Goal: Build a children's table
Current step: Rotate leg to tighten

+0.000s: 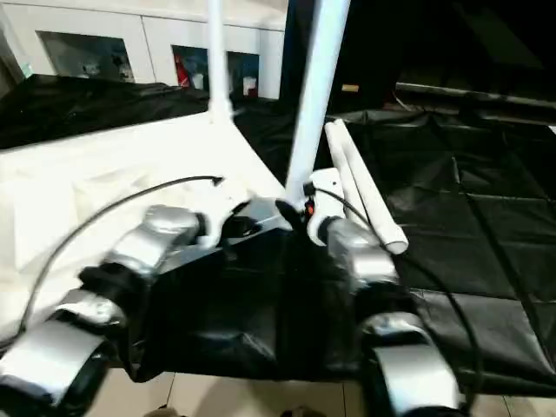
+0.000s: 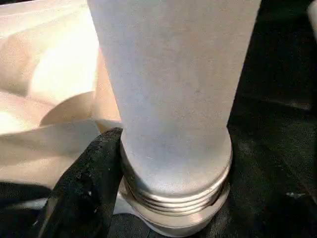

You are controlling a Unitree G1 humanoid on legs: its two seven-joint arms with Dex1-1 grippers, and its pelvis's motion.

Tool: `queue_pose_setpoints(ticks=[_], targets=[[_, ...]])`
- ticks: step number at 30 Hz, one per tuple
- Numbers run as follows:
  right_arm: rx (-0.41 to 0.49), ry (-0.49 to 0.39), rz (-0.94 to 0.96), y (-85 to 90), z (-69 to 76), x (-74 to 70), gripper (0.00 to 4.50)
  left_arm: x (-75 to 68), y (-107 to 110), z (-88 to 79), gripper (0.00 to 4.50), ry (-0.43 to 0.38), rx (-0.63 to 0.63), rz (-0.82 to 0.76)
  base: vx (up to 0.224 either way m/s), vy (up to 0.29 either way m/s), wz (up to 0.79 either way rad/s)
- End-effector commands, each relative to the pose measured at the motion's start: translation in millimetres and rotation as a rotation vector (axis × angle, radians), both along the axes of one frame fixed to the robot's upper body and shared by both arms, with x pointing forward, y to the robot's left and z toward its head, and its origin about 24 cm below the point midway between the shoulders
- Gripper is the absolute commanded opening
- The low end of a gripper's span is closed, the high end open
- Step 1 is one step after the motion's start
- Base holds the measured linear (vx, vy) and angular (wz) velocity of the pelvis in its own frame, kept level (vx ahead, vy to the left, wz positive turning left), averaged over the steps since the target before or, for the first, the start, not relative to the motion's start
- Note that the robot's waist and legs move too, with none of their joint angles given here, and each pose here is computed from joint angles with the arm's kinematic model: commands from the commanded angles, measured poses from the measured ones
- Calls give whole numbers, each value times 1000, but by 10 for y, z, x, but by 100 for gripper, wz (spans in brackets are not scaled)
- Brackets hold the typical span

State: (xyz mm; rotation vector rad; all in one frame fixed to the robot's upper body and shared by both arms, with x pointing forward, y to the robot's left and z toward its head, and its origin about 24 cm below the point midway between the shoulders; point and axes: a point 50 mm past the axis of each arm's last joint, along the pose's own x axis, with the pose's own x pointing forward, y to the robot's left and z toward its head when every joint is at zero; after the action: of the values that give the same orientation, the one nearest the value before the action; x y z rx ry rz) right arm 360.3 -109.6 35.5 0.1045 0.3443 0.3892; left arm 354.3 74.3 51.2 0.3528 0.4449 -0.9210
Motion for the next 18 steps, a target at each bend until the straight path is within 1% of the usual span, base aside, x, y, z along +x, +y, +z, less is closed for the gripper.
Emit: queue_pose_setpoints(ticks=[1,2,3,4,6,7,8,10,11,13,14,15,17,18], targets=[[32,49,118,362,-122,-110,275,-19,-189,29,0,-15,-59,-17,0,0,0],[35,38,129,383,-110,-110,275,-21,-188,28,0,-16,-56,-23,0,0,0],[42,31,135,391,-100,-109,331,-19,-179,26,0,-16,-53,-24,0,0,0],[39,20,143,379,-87,-103,345,-15,-153,25,0,-19,-47,-25,0,0,0],[19,1,153,344,-72,-94,345,-7,-107,23,0,-19,-40,-24,0,0,0],[-31,-37,174,271,-50,-83,365,-6,-48,25,0,-25,-30,-42,0,0,0],[-57,-58,190,235,-37,-81,365,-8,-22,26,0,-27,-29,-53,0,0,0],[-74,-71,226,189,-25,-87,365,-10,19,25,0,-23,-27,-60,0,0,0],[-84,-78,270,129,-17,-100,365,-19,60,32,0,-27,-31,-85,0,0,0],[-92,-82,308,67,-8,-112,365,-36,92,40,0,-30,-40,-120,0,0,0],[-117,-89,384,-93,22,-137,365,-75,184,55,0,-29,-51,-189,0,0,0],[-124,-92,403,-152,40,-142,365,-92,221,54,0,-18,-53,-210,0,0,0],[-129,-97,442,-228,69,-156,365,-117,280,49,0,-3,-48,-238,0,0,0],[-129,-97,442,-228,69,-156,365,-117,280,49,0,-3,-48,-238,0,0,0]])
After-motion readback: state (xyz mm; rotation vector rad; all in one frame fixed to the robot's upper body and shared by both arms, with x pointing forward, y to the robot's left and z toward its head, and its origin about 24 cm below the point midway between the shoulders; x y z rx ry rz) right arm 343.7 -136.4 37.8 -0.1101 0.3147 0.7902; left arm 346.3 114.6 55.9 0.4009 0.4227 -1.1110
